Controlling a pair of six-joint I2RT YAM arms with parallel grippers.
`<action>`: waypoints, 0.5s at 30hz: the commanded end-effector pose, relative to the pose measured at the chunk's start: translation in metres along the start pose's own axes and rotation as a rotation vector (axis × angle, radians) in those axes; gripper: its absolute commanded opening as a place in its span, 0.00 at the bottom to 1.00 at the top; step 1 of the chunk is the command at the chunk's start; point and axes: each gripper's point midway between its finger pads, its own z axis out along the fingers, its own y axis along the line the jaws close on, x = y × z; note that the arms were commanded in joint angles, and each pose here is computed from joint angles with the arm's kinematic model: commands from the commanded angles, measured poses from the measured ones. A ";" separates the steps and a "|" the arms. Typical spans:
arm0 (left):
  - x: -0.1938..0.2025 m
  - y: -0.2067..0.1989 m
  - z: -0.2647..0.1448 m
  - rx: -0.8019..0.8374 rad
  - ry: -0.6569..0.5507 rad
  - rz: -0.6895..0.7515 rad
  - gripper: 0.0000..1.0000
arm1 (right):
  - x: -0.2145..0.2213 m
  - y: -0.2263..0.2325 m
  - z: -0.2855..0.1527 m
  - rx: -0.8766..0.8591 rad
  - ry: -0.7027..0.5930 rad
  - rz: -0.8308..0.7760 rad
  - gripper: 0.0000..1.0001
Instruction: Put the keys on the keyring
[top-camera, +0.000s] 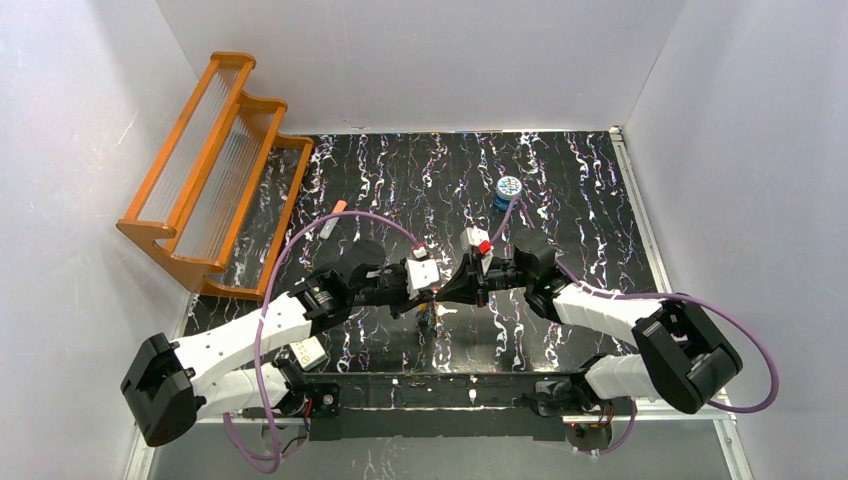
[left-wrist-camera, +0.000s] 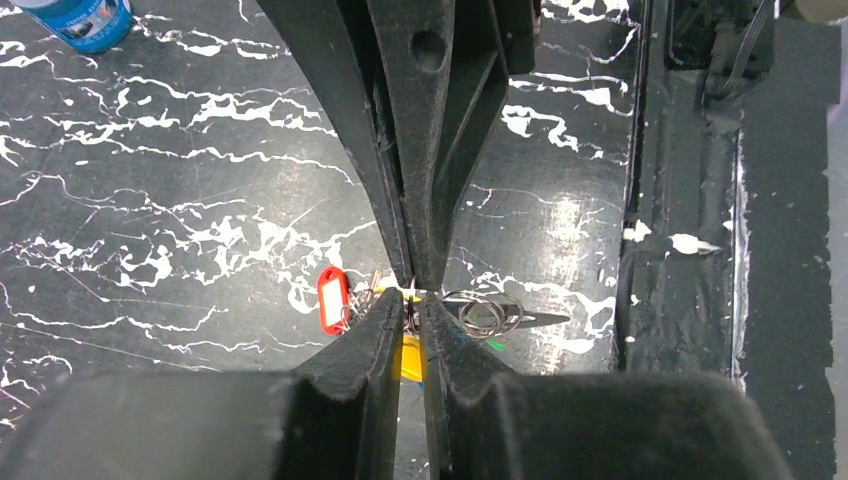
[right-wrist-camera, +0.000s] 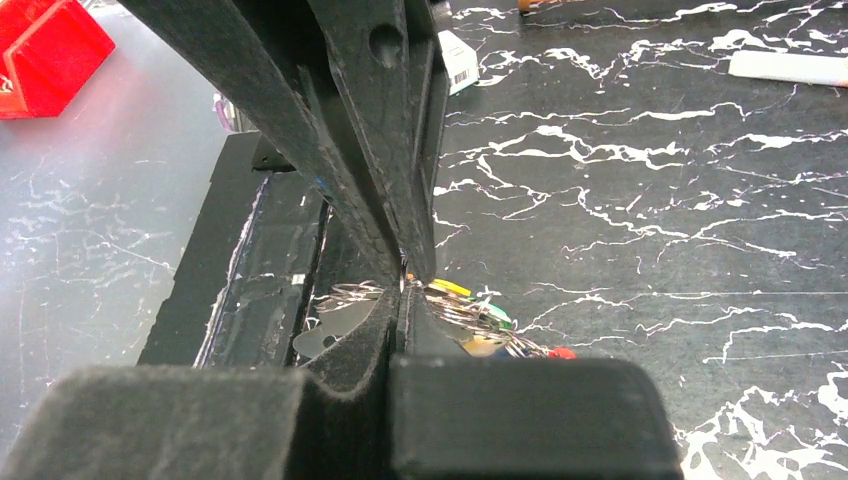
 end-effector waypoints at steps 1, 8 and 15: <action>-0.030 0.001 -0.010 -0.030 -0.118 0.030 0.13 | -0.012 -0.002 0.004 -0.001 -0.035 -0.046 0.01; -0.032 0.004 -0.022 -0.113 -0.208 -0.029 0.27 | -0.032 0.000 0.004 0.014 -0.167 -0.051 0.01; -0.028 0.003 -0.034 -0.185 -0.340 -0.131 0.33 | -0.055 0.004 0.005 -0.017 -0.282 -0.055 0.01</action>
